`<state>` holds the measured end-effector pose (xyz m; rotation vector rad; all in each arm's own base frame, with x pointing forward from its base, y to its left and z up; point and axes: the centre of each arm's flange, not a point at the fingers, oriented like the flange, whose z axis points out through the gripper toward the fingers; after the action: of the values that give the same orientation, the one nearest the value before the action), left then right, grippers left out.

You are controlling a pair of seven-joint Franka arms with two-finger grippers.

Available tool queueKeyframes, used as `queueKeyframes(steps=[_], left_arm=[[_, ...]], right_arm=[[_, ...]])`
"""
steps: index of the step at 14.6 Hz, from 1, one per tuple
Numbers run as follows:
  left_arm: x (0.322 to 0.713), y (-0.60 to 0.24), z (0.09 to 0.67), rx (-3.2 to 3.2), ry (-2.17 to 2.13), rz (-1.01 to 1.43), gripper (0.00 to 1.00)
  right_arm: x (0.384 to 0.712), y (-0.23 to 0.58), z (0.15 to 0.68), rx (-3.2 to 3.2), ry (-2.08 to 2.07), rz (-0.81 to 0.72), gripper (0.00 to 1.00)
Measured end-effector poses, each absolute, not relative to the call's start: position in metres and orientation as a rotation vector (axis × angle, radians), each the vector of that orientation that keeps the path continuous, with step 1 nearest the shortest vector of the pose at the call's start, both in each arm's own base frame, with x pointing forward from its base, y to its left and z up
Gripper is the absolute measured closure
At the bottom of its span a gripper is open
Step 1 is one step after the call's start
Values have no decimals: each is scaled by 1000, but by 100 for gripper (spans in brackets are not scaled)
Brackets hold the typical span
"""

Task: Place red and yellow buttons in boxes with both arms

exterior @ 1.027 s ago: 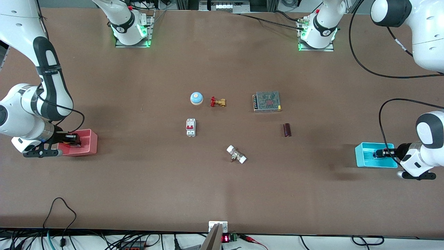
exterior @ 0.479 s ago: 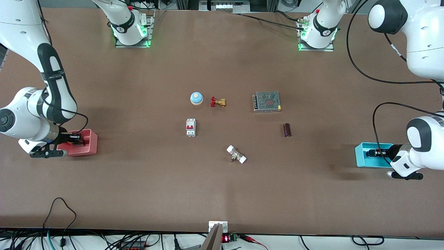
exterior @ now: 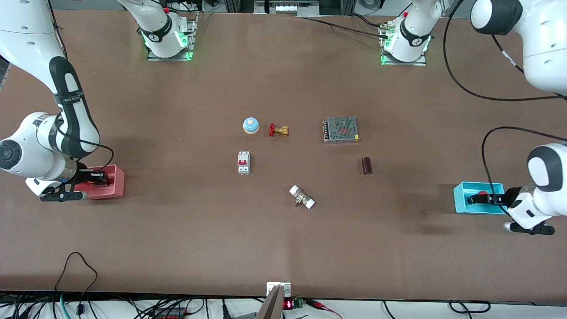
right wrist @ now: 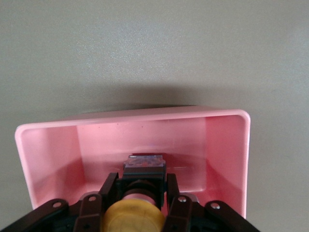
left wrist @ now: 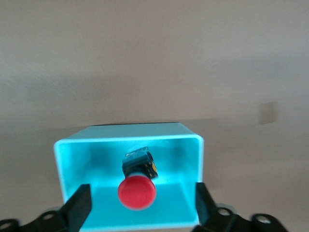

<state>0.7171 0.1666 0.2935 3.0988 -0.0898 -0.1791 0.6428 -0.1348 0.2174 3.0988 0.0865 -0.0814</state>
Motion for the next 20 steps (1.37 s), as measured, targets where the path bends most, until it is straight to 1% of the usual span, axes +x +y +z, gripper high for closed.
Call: queueKeyframes(steps=[2, 3, 4, 5, 6, 7, 8, 9, 11, 12, 14, 16, 18, 20], left_arm=[[710, 160, 341, 3099, -104, -163, 0], [705, 153, 367, 3097, -118, -160, 0], [701, 143, 391, 3097, -139, -153, 0], [697, 126, 414, 3098, -159, -146, 0], [693, 106, 434, 3101, -156, -140, 0], [691, 82, 454, 3109, -135, -122, 0], [688, 58, 471, 3116, -110, -96, 0], [684, 36, 487, 3122, -78, -68, 0], [670, 9, 517, 3127, -9, -18, 0], [660, 4, 532, 3125, 16, 6, 0], [637, 6, 559, 3121, 40, 40, 0], [617, 8, 575, 3120, 48, 47, 0], [605, 5, 580, 3119, 42, 23, 0], [601, 1, 582, 3118, 31, 12, 0]], right_arm=[[643, -135, 218, 3098, 87, -79, 33], [643, -135, 218, 3098, 87, -79, 23], [643, -135, 218, 3098, 87, -78, 23], [643, -135, 218, 3098, 87, -78, 20], [643, -135, 218, 3098, 88, -76, 13], [645, -134, 220, 3098, 91, -69, 2], [647, -131, 226, 3098, 96, -54, 0], [650, -128, 237, 3101, 104, -44, 0], [651, -115, 275, 3122, 127, -71, 0], [650, -104, 306, 3134, 142, -80, 0], [643, -83, 383, 3146, 172, -39, 0], [626, -66, 457, 3136, 226, -50, 0], [611, -45, 517, 3092, 302, -65, 0], [602, -18, 557, 3074, 359, -20, 0]])
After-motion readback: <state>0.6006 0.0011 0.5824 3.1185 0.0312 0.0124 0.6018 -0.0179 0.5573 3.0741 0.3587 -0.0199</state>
